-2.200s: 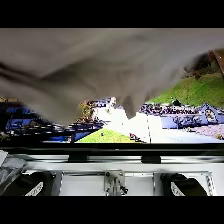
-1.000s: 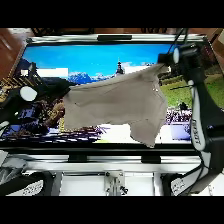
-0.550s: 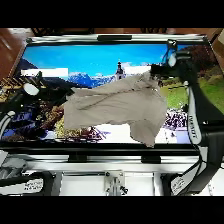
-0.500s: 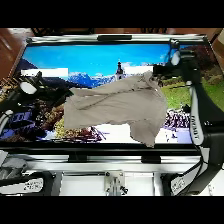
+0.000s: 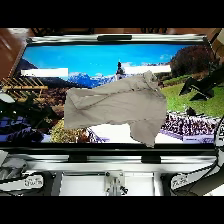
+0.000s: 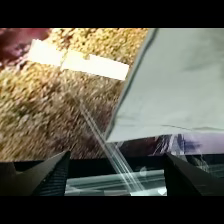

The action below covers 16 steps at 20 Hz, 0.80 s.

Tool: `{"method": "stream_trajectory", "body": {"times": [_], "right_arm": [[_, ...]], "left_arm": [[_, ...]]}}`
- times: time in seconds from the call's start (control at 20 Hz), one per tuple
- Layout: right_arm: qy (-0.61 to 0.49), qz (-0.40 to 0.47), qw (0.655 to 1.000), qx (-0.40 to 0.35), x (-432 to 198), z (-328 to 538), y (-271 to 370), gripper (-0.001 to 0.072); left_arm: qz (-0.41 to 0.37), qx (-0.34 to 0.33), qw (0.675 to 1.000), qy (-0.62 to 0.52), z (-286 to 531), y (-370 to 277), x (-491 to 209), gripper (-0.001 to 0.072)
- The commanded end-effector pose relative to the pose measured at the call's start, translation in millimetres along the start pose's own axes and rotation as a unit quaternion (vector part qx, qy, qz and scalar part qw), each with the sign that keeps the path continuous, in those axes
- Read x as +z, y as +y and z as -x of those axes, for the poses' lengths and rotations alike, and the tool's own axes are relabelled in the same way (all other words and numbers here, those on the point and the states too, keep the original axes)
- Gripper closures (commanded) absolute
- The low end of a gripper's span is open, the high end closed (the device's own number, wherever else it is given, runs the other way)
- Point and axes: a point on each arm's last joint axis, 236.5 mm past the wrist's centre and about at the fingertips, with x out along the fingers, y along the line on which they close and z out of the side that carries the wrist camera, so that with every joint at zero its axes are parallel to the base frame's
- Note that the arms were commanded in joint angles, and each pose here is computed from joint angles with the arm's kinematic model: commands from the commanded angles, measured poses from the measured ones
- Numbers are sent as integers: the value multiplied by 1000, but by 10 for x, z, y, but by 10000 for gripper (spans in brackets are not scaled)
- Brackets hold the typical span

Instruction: Fold the shirts.

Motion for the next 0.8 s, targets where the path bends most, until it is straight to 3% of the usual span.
{"method": "stream_trajectory", "body": {"times": [0.0,0.45,0.75], "right_arm": [[2,1,1000,31,-23,31,58,45],[-15,-3,1000,25,58,29,31,45],[3,-10,1000,-15,-18,-17,-174,45]], "left_arm": [[3,-35,999,-15,-271,34,-26,60],[-29,-48,998,-1,-643,-263,-48,74],[14,-42,998,-38,-654,-278,127,651]]}}
